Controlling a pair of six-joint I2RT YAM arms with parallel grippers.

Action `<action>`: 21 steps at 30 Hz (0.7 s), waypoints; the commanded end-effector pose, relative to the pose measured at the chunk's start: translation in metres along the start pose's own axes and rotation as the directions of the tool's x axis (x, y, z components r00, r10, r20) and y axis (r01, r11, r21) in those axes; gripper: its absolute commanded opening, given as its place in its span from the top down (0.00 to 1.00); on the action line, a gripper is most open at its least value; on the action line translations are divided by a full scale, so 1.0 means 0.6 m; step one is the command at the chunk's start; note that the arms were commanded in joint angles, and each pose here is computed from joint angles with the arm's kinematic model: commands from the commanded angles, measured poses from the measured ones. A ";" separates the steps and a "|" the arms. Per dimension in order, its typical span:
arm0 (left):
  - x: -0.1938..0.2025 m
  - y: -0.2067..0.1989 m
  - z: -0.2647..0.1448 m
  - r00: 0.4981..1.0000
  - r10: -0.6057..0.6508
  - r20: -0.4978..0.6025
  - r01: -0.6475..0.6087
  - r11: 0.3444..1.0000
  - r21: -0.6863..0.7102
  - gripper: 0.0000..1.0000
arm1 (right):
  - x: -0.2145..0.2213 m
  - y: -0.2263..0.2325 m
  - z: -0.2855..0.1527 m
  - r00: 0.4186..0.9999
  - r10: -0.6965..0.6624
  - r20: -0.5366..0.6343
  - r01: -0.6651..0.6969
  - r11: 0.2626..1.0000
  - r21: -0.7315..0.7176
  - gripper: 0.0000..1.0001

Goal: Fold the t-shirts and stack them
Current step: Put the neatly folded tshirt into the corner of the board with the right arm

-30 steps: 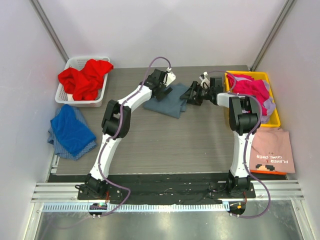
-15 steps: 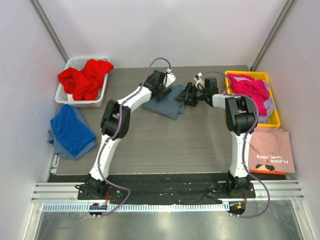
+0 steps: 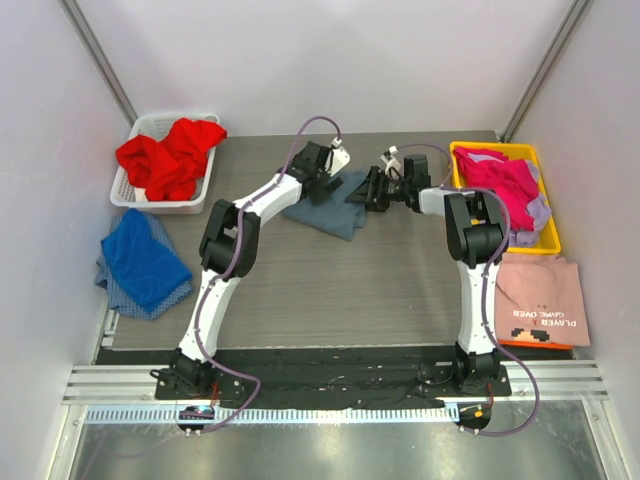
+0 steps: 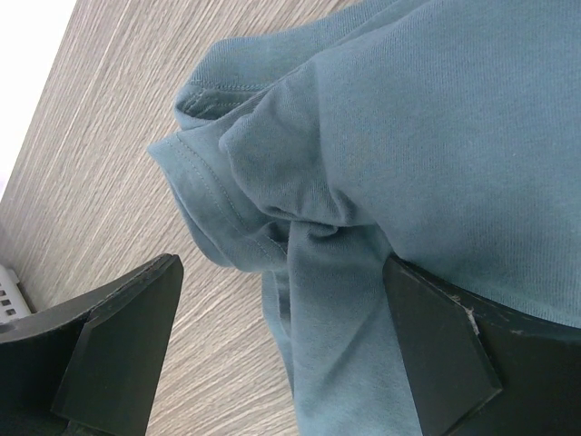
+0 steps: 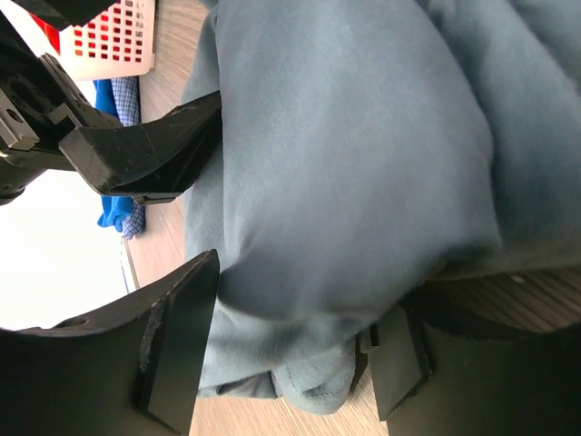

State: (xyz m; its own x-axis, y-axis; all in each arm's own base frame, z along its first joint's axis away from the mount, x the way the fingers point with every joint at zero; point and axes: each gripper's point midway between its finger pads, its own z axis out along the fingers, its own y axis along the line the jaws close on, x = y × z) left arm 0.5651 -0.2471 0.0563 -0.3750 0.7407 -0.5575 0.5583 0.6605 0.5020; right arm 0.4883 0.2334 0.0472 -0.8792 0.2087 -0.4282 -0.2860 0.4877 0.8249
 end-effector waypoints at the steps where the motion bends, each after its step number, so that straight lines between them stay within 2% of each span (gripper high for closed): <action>1: 0.028 -0.022 -0.014 0.998 0.020 -0.059 -0.017 0.999 0.045 0.01 | 0.016 0.012 0.023 0.999 -0.015 -0.040 0.014 1.000 -0.023 0.34; 5: 0.028 -0.026 -0.014 0.998 0.020 -0.061 -0.017 0.999 0.050 0.01 | 0.019 0.013 0.024 0.999 -0.019 -0.051 0.017 0.999 -0.027 0.45; 6: 0.028 -0.026 -0.014 0.998 0.019 -0.061 -0.016 0.999 0.050 0.02 | 0.017 0.014 0.024 0.998 -0.022 -0.053 0.021 0.999 -0.026 0.54; 8: 0.027 -0.025 -0.015 0.998 0.018 -0.060 -0.015 0.999 0.046 0.01 | 0.016 0.013 0.022 0.998 -0.025 -0.056 0.024 0.999 -0.022 0.63; 9: 0.028 -0.026 -0.016 0.998 0.020 -0.060 -0.017 0.999 0.047 0.02 | 0.016 0.015 0.022 0.998 -0.035 -0.061 0.034 0.999 -0.020 0.73; 13: 0.028 -0.024 -0.019 0.998 0.024 -0.061 -0.021 0.999 0.045 0.02 | 0.010 0.009 0.010 0.997 -0.040 -0.061 0.041 0.999 0.007 0.96; 14: 0.029 -0.022 -0.022 0.998 0.029 -0.063 -0.026 0.999 0.041 0.02 | 0.005 0.012 0.003 0.997 -0.042 -0.058 0.043 0.999 0.012 0.99; 21: -0.009 0.021 -0.061 1.000 0.010 -0.007 -0.010 1.000 -0.017 0.02 | -0.015 0.010 -0.082 0.989 -0.113 -0.091 0.125 0.983 0.138 0.99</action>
State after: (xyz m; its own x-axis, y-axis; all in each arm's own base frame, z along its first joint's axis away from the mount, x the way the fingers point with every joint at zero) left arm 0.5559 -0.2446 0.0577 -0.3798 0.7485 -0.5436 0.5636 0.6532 0.5056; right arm 0.4765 0.2232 0.0290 -0.9076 0.1286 -0.3997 -0.2713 0.5470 0.7920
